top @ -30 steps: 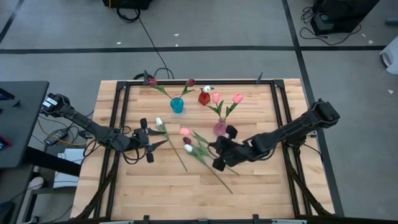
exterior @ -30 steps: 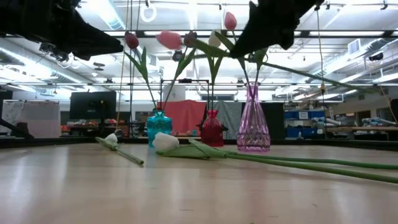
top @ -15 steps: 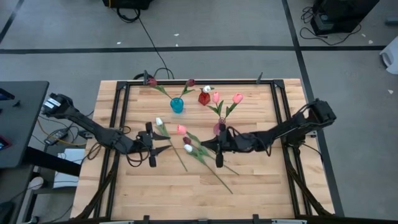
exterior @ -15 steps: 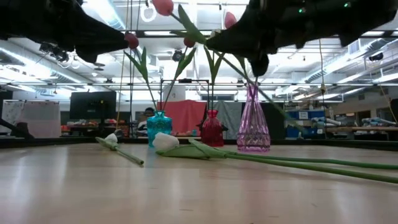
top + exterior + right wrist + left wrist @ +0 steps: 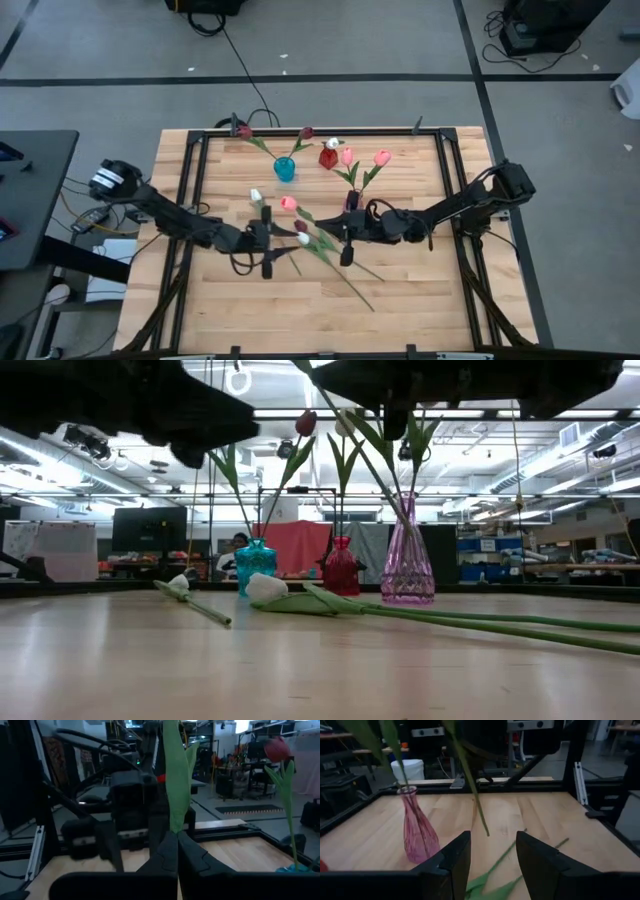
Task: Sort flowers into vase by color
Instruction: Put the pink tulip into the violet vase
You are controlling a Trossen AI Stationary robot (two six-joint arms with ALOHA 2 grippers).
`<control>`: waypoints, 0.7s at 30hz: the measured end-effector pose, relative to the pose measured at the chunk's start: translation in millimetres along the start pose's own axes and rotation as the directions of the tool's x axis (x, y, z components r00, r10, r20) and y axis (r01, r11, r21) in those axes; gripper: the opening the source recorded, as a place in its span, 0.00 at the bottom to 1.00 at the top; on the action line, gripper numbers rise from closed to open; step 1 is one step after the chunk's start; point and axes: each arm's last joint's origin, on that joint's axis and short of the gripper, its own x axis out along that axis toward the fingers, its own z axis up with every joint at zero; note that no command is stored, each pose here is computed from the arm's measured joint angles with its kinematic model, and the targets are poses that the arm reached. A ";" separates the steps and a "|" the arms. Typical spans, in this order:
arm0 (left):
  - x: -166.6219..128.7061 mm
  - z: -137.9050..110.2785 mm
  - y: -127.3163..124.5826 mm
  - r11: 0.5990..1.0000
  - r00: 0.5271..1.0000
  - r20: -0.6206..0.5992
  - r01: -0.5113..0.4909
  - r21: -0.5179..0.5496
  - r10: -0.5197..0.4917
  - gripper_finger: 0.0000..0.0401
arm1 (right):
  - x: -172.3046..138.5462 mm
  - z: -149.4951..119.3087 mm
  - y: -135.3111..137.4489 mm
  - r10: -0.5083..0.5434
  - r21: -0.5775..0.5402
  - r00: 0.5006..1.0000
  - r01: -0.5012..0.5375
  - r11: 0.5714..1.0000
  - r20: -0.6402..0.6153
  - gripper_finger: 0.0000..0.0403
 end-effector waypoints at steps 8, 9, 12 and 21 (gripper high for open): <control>45.3 12.0 10.0 0.998 0.999 0.009 -0.034 0.056 0.034 0.41 | 1.9 3.3 0.9 0.002 -0.020 1.000 -0.002 1.000 0.010 0.01; 51.1 14.0 12.5 0.998 1.000 0.013 -0.017 0.055 0.016 0.41 | 1.9 3.3 0.9 0.004 -0.020 1.000 -0.004 1.000 0.010 0.01; 65.0 17.5 20.7 0.999 1.000 0.019 0.020 0.050 -0.021 0.41 | 1.9 2.9 1.1 0.009 -0.027 1.000 -0.009 1.000 0.006 0.01; 76.8 23.3 33.6 0.996 0.996 0.042 0.082 0.028 -0.083 0.38 | 1.7 3.1 1.5 0.004 -0.054 1.000 -0.003 0.999 0.007 0.01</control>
